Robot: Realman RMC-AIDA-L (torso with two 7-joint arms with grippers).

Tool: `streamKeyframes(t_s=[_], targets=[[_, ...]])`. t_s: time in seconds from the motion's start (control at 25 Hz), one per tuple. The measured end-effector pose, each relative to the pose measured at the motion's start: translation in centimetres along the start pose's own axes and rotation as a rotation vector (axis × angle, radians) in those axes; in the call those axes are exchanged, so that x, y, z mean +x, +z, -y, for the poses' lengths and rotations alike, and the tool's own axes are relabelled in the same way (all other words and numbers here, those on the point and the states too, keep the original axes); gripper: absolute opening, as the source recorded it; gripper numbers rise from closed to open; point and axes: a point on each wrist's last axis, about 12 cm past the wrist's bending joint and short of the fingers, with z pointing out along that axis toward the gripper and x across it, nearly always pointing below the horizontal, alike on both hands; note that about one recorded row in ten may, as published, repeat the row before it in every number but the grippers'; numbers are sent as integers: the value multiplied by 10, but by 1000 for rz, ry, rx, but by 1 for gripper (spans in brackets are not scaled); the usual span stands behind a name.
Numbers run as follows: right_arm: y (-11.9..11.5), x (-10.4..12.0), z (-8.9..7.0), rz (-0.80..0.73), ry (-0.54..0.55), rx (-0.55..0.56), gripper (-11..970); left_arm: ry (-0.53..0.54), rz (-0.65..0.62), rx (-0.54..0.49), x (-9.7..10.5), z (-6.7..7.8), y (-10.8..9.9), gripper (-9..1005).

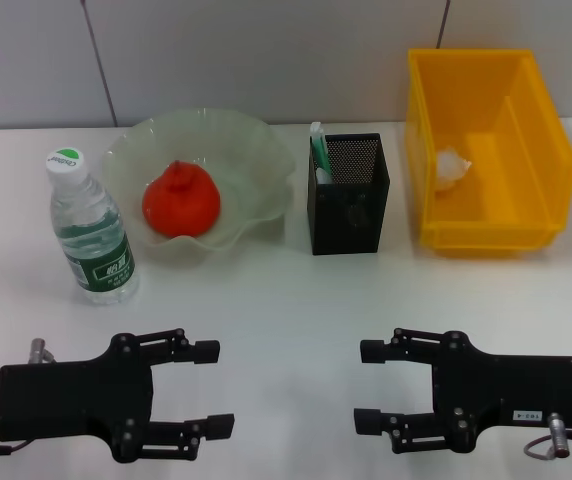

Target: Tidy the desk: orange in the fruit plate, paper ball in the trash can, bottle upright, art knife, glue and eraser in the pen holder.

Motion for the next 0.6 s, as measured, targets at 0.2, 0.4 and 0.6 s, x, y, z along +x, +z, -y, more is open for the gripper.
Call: streamKeyframes(t_s=[0.2, 0.4, 0.6], targets=[[1, 1, -1, 3, 4, 4, 809, 1, -17, 8, 1, 0, -1, 810], [2, 2, -1, 2, 4, 6, 809, 0, -22, 12, 1, -1, 1, 810], [3, 1, 0, -2, 1, 5, 809, -2, -22, 14, 1, 0, 1, 810]])
